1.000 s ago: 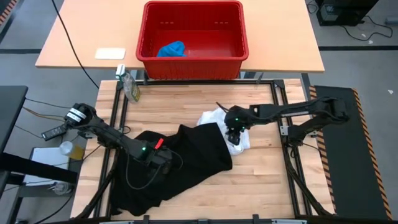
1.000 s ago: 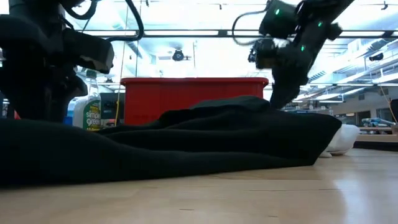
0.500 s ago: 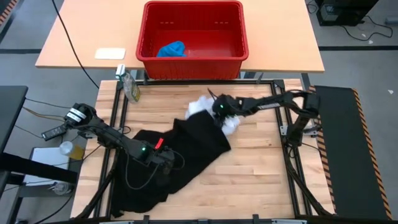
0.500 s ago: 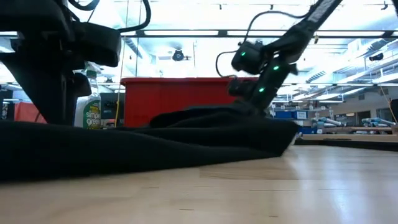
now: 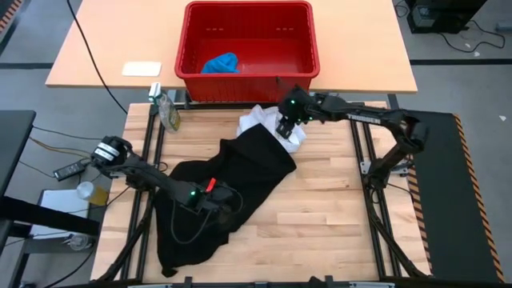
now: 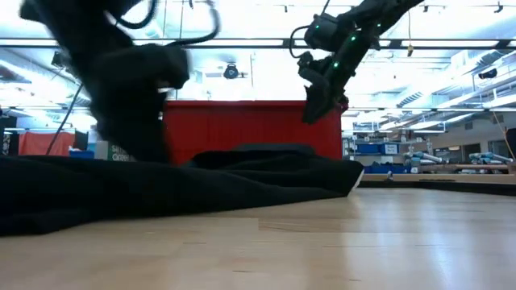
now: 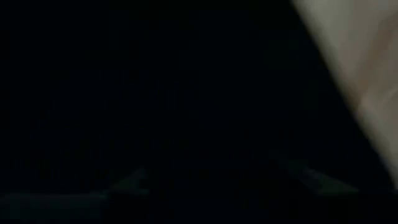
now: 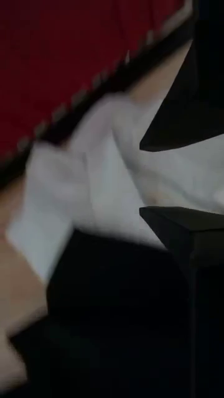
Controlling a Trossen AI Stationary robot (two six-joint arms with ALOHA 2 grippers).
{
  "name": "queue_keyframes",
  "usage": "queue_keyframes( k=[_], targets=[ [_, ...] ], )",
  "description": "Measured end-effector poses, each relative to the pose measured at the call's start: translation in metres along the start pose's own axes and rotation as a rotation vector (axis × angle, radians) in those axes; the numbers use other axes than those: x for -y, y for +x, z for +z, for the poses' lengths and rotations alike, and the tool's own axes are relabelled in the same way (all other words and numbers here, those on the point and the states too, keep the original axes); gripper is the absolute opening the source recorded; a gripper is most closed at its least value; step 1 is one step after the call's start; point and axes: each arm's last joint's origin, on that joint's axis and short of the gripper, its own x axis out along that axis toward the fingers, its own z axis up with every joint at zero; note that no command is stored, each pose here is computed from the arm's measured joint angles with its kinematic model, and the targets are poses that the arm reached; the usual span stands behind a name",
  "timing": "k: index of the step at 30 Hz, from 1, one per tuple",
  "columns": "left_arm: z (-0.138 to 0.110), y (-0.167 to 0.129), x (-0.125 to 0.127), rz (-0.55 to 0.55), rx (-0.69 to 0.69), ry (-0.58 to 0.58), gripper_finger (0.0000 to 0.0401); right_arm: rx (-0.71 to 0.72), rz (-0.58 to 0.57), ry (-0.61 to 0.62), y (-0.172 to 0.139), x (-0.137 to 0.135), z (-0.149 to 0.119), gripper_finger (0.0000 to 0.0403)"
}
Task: Fold laundry
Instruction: Fold the black shirt
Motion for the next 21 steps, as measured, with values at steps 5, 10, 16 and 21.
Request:
queue_keyframes(
  k=[5, 10, 16, 21],
  targets=[
    [0.005, 0.033, -0.007, 0.039, -0.043, 0.037, 0.0187, 0.015, 0.088, 0.04, 0.022, -0.005, -0.023, 0.0162],
    [-0.004, 0.045, -0.01, 0.077, -0.145, 0.038, 0.0177, 0.06, 0.086, 0.05, 0.064, -0.007, -0.045, 0.0162],
    [-0.017, 0.02, -0.012, 0.02, -0.324, 0.189, 0.0164, -0.119, 0.056, 0.047, 0.096, -0.003, -0.077, 0.0162],
    [-0.031, -0.007, -0.023, 0.092, -0.461, 0.267, 0.0155, -0.311, 0.041, 0.024, 0.081, 0.0, -0.097, 0.0162]
  ],
)
